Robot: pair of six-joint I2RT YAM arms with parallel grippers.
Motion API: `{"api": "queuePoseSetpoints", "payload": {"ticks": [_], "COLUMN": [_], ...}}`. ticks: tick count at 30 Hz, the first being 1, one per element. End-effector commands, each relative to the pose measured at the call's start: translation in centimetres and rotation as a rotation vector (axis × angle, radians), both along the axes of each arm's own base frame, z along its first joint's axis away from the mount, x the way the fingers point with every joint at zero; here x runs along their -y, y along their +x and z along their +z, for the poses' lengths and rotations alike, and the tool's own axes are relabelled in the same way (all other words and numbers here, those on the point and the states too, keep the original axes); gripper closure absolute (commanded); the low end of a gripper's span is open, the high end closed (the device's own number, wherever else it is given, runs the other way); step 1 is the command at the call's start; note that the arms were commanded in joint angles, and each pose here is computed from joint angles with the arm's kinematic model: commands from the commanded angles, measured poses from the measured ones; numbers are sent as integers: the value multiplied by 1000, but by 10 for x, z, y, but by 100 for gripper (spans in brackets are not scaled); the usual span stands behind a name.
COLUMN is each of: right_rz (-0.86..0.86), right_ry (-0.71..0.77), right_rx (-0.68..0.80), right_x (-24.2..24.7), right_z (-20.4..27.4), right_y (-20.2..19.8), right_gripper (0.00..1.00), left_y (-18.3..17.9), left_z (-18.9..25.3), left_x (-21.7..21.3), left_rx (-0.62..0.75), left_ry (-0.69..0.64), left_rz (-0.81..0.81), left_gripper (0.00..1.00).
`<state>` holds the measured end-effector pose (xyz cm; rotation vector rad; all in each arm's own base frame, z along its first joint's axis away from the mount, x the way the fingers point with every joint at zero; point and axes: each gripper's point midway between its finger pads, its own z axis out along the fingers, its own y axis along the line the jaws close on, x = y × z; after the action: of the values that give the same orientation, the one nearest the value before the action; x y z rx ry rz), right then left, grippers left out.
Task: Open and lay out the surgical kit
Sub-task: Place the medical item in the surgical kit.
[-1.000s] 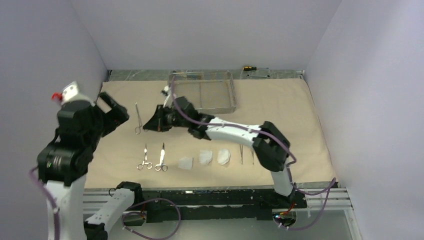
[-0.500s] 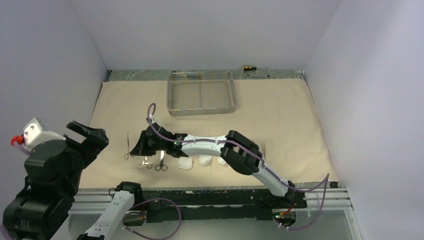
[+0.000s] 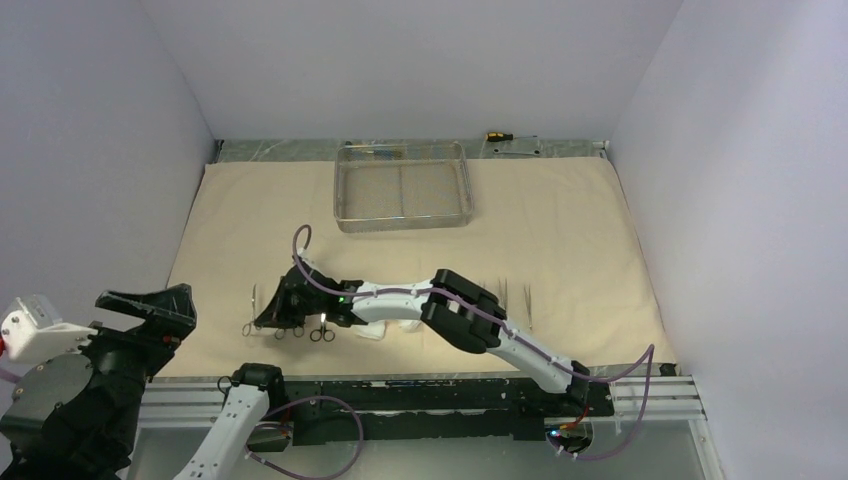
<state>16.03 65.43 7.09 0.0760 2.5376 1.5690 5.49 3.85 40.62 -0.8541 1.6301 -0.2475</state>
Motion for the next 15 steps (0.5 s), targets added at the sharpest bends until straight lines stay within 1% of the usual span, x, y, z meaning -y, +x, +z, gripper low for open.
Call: {"api": "queuePoseSetpoints", "payload": {"ticks": [1,3,5,7,13,15], "right_rz": [31,35,28,28,25,32], "right_ry": [79,77,78,77,91,93], "right_rx": [-39,-62,-91,-101,-114,-119], "right_x": [-20,-20,-20,-21,-26,-28], "right_z": [26,24,22,21,22,22], "right_y": [-9,-12,-13,-14,-11,-12], "right_gripper": [98,95,89,86,84,82], "left_y": [-8,-9,-9,-9,-8,-9], "left_z": [5,6,6,7,8,9], "left_x": [0,0,-1,0,1,1], "left_rx": [38,39,39,40,37,36], "left_ry": [-29,-29,-30,-30,-30,-30], "left_rz": [3,6,7,6,1,0], "left_gripper": [4,4,4,4,4,4]}}
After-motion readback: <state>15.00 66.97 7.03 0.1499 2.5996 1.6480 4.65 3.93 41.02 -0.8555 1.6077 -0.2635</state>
